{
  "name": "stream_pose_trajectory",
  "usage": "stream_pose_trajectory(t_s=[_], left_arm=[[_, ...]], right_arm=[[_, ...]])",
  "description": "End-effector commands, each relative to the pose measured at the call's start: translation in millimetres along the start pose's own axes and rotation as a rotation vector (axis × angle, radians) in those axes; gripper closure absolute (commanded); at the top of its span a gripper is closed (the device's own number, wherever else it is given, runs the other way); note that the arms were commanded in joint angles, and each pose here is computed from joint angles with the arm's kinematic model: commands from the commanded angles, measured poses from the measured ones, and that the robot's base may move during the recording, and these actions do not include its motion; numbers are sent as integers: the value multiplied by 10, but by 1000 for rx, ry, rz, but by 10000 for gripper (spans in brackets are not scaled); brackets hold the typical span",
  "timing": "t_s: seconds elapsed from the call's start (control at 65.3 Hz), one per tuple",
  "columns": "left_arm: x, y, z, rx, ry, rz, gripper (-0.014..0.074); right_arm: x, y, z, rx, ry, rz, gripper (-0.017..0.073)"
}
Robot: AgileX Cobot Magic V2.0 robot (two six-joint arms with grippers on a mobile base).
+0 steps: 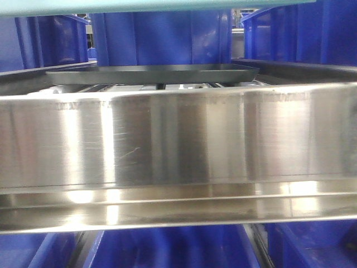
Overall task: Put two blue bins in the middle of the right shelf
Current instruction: 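Lift the light blue bin up above the steel shelf rail with both grippers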
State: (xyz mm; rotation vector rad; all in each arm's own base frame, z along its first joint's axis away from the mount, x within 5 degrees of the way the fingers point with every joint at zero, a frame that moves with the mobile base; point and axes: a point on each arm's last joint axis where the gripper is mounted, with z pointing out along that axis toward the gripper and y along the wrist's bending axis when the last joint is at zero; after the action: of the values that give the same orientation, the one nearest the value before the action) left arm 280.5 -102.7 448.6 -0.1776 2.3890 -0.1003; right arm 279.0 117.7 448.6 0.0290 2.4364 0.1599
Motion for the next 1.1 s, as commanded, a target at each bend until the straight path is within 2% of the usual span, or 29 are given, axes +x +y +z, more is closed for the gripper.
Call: stream_pose_trajectory(t_s=[0.0,0.705,1.088], left_arm=[[-67,-94,-200,145,-93,-9,705],[-298,-225,-284,303,-357,-19,705],[-337,-246,-308,331,-405,-20,705]], right_arm=[[-132,17,-62,-33,-144,16,725],[-361,141,-140,-175,-409,9,725],[-421,173,-176,-215,-483,8,725]])
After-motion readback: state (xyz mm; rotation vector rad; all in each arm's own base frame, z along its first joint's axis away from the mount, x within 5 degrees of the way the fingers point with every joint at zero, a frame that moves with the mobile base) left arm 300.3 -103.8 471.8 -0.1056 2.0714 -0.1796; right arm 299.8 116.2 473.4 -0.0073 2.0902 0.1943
